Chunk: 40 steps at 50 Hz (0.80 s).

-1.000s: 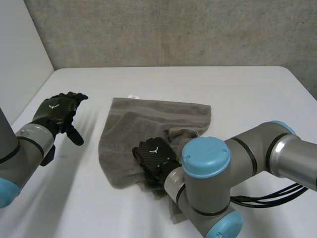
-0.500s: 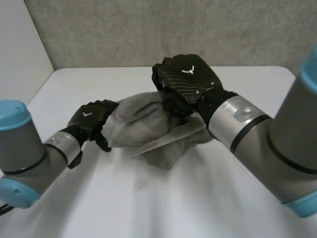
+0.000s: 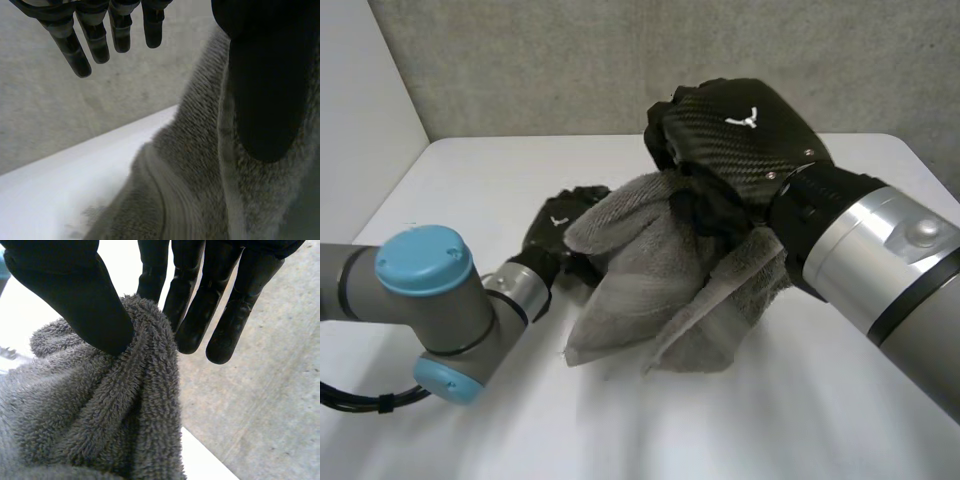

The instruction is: Fold the towel.

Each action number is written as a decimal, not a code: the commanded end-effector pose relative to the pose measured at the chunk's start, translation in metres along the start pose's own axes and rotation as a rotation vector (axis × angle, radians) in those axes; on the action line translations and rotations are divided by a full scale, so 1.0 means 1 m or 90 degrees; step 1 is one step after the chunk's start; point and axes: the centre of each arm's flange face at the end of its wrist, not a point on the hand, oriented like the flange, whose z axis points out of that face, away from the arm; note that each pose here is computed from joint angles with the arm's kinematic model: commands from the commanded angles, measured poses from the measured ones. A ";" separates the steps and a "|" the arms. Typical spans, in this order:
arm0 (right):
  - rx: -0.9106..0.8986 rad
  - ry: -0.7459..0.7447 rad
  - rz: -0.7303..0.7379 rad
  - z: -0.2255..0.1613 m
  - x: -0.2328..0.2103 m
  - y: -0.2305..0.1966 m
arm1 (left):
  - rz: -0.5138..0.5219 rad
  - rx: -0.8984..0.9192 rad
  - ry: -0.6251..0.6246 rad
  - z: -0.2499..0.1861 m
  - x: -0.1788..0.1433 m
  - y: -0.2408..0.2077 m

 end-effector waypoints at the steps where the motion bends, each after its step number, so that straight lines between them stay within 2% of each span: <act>1: 0.002 0.031 -0.004 0.001 0.015 0.000 | -0.012 -0.033 0.040 -0.004 0.014 0.013; 10: 0.004 0.057 -0.007 0.000 0.028 0.000 | -0.050 -0.035 0.023 0.002 0.010 0.018; 12: 0.006 0.084 -0.008 0.000 0.042 0.000 | -0.047 -0.019 -0.027 0.004 -0.003 0.006; 13: 0.006 0.084 -0.008 0.000 0.042 0.000 | -0.047 -0.018 -0.027 0.004 -0.003 0.006; 15: 0.007 0.096 -0.008 0.002 0.054 0.000 | -0.035 0.022 -0.087 -0.002 -0.016 -0.027; 16: 0.007 0.096 -0.008 0.002 0.054 0.000 | -0.035 0.022 -0.087 -0.002 -0.016 -0.027; 18: 0.009 0.082 -0.011 0.004 0.059 0.001 | -0.020 0.067 -0.128 -0.016 -0.027 -0.067; 21: 0.014 0.076 -0.012 0.007 0.070 0.001 | -0.012 0.082 -0.131 -0.024 -0.026 -0.082; 23: 0.015 0.087 -0.013 0.011 0.082 0.001 | 0.013 0.121 -0.138 -0.043 -0.023 -0.116; 24: 0.015 0.087 -0.013 0.011 0.082 0.001 | 0.014 0.121 -0.138 -0.043 -0.023 -0.116; 26: -0.016 0.107 0.016 0.025 0.109 0.020 | 0.043 0.135 -0.138 -0.065 -0.015 -0.137; 32: -0.076 0.107 0.068 0.049 0.133 0.056 | 0.071 0.086 -0.124 -0.085 -0.002 -0.127; 34: -0.127 0.097 0.095 0.064 0.140 0.083 | 0.075 0.027 -0.102 -0.089 0.010 -0.102; 35: -0.128 0.097 0.095 0.064 0.140 0.084 | 0.075 0.027 -0.101 -0.089 0.010 -0.102; 37: -0.181 0.092 0.100 0.079 0.147 0.116 | 0.069 -0.056 -0.081 -0.084 0.019 -0.065; 40: -0.210 0.087 0.097 0.085 0.149 0.133 | 0.067 -0.096 -0.070 -0.081 0.022 -0.047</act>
